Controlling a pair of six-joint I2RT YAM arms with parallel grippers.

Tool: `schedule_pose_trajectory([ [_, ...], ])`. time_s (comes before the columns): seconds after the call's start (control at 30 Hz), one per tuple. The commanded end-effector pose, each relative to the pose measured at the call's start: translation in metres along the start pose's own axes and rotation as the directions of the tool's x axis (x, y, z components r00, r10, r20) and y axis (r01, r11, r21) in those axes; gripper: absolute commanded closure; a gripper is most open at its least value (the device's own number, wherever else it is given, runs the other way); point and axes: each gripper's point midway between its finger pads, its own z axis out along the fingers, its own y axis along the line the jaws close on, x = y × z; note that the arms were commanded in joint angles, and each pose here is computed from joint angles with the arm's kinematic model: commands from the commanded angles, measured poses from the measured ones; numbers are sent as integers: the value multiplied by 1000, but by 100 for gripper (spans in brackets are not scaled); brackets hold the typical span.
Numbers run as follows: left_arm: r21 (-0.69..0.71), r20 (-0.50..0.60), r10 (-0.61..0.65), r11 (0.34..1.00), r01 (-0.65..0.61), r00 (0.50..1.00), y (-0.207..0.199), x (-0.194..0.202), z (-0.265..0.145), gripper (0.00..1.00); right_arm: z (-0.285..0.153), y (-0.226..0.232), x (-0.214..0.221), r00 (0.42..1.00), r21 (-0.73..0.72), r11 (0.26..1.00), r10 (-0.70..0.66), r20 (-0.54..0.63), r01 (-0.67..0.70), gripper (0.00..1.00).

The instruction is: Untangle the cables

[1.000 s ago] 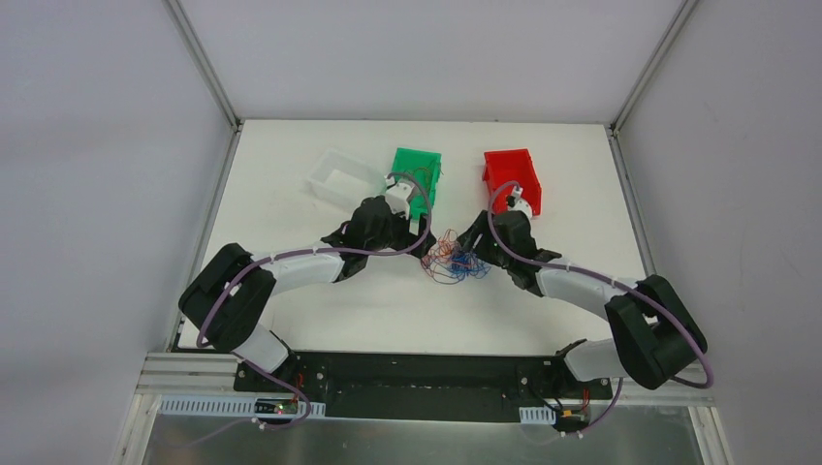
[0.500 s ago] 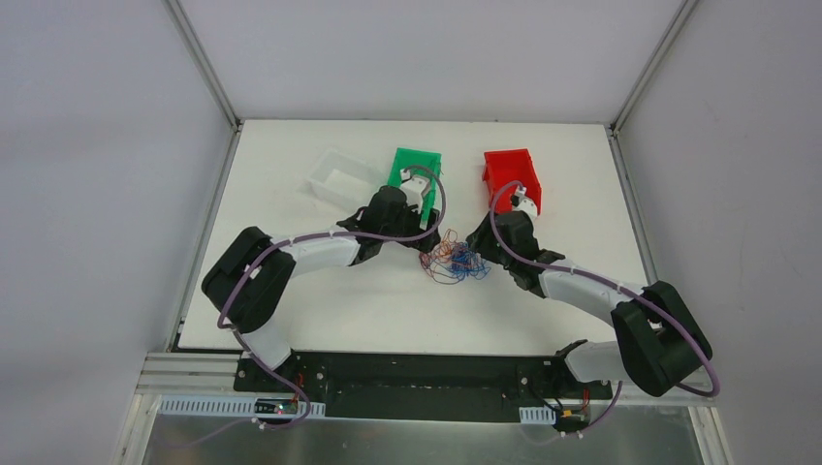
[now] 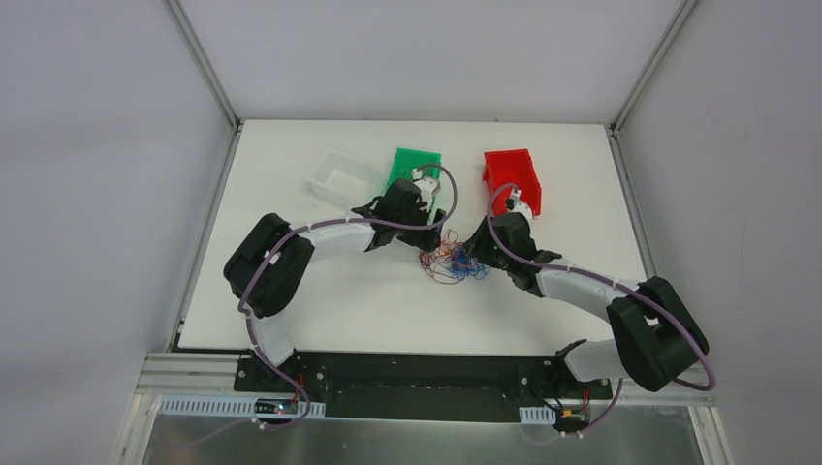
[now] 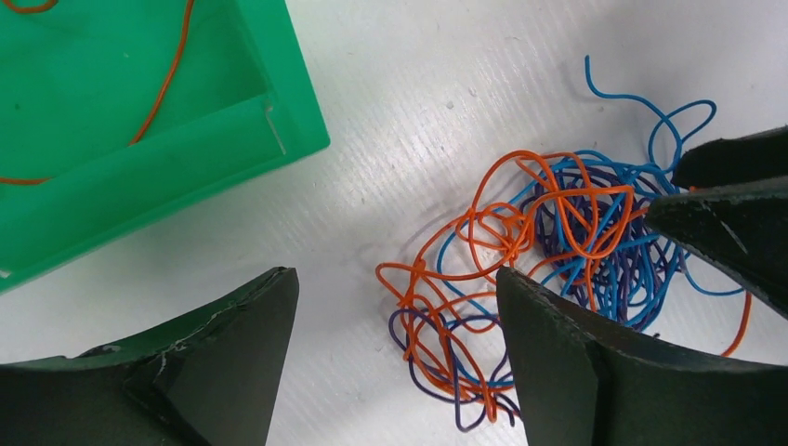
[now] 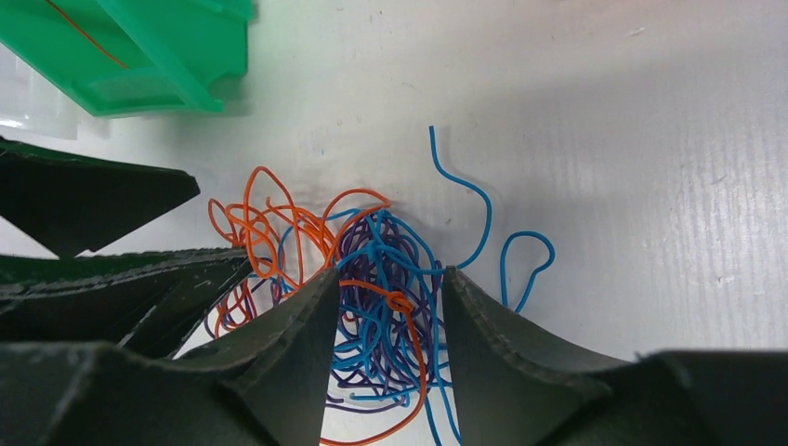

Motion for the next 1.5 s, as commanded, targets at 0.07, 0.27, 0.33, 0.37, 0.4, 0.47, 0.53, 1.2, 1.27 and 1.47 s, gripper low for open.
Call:
schedule_pose_trajectory([
  [0.07, 14, -59, 32, 999, -31, 998, -5, 3, 15, 30, 0, 14, -4, 1000, -36, 999, 5, -6, -5, 59],
  [0.27, -16, -52, 32, 999, -33, 998, 0, -3, 15, 52, -2, 18, -5, 1000, -59, 998, -1, 1, 1, 62],
  [0.33, -15, -22, 39, 999, -40, 999, 0, -7, 11, 60, -2, 19, -5, 1000, -64, 998, -6, 2, 6, 62],
  [0.37, -12, -6, 43, 999, -43, 999, -1, -8, 9, 67, -2, 19, -5, 1000, -64, 998, -7, 3, 7, 62],
  [0.4, -10, 12, 42, 999, -42, 999, -2, -11, 6, 78, -2, 19, -5, 1000, -63, 998, -8, 5, 8, 62],
  [0.47, -14, 47, 42, 999, -41, 998, -2, -17, -3, 98, -3, 21, -6, 1000, -70, 997, -17, 8, 17, 62],
  [0.53, -21, 81, 40, 999, -39, 996, -1, -20, -12, 100, -4, 23, -8, 1000, -82, 996, -27, 10, 28, 62],
  [1.2, -20, 319, 27, 1000, -22, 947, -2, -45, -60, 100, 14, 20, 11, 985, 0, 993, -117, -129, 118, 47],
  [1.27, -59, 359, 23, 998, -2, 933, 6, -49, -67, 100, 14, 8, 4, 987, 84, 988, -121, -109, 130, 58],
  [1.47, -185, 431, 17, 980, 70, 902, 32, -52, -85, 94, 8, -11, -13, 992, 181, 976, -115, -43, 121, 91],
])
